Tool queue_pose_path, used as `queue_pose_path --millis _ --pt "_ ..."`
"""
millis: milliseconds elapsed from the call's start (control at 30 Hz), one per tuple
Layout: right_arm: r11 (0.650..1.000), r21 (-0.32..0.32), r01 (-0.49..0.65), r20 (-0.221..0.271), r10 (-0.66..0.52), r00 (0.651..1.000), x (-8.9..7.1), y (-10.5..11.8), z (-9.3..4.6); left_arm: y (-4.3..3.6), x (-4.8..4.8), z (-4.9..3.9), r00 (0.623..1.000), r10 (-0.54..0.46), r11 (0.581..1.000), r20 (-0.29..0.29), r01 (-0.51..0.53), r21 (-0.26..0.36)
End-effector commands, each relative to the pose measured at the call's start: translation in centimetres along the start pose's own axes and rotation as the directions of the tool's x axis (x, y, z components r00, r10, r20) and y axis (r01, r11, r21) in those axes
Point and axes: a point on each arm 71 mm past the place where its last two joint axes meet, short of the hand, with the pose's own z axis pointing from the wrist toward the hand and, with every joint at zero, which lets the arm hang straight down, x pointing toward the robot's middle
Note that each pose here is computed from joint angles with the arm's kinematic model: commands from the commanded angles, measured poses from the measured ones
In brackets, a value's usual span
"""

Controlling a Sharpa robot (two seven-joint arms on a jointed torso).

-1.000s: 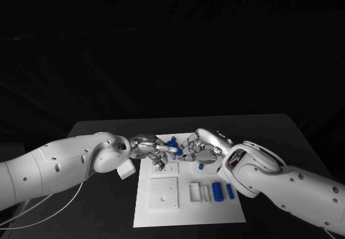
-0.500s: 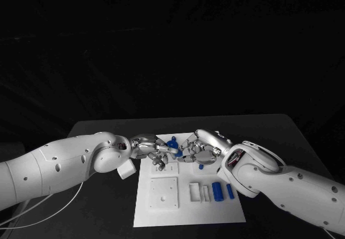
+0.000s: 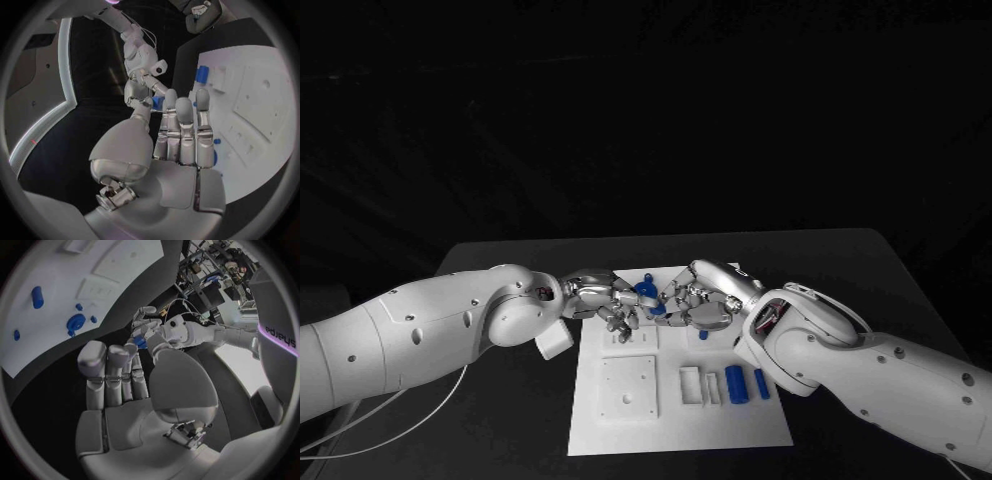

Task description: Assemble the parts on the task board

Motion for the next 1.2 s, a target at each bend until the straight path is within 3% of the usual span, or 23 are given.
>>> queue_pose_path --millis 33,1200 --pt "1.0 -0.012 -0.001 -0.008 0.001 1.0 0.12 0.25 0.06 -0.07 0.36 0.18 1.0 -0.002 1.0 -0.024 0.002 -0.007" --pt "1.0 -0.017 -0.004 -0.013 0.003 1.0 0.27 0.43 0.21 -0.08 0.45 0.36 1.0 0.001 1.0 -0.017 -0.001 -0.013"
